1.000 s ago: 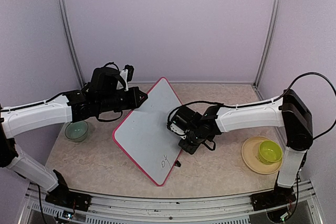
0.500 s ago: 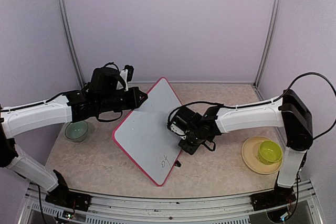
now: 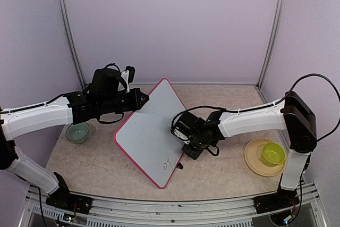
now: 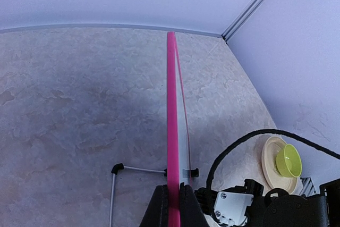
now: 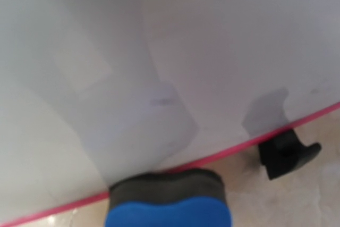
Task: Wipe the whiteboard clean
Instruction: Erase the whiteboard at the center of the board.
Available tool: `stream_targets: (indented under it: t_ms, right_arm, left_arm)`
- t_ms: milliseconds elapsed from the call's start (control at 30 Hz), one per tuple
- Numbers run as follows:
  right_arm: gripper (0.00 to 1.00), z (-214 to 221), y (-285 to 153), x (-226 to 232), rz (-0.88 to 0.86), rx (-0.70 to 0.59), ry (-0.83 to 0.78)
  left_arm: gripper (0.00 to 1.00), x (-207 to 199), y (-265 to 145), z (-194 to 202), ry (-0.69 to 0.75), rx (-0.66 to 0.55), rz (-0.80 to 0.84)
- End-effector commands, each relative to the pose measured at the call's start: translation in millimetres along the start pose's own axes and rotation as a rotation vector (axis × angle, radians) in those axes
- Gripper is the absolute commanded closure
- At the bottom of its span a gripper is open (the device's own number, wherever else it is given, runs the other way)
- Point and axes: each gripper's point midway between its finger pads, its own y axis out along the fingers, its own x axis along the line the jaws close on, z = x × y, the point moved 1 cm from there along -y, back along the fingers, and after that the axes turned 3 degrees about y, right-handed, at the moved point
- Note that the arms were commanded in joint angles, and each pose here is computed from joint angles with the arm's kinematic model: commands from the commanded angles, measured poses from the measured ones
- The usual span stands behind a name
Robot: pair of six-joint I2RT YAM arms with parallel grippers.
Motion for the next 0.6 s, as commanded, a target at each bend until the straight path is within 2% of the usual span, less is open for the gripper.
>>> stream_targets:
  t_ms: [0, 200, 567]
  right_arm:
    - [1.00, 8.9, 19.3, 40.9, -0.119, 0.038, -0.090]
    - [1.00, 5.2, 9.9, 66.6, -0.180, 0.013, -0.146]
    - [1.00, -19.6, -32.8, 86.3, -0.294, -0.131, -0.152]
  left_arm:
    - [1.00, -15.4, 3.7, 45.4, 0.023, 0.161, 0.076]
    - [1.00, -15.7, 3.3, 45.6, 0.023, 0.162, 0.078]
    - [1.00, -17.1, 3.2, 45.8, 0.021, 0.160, 0.083]
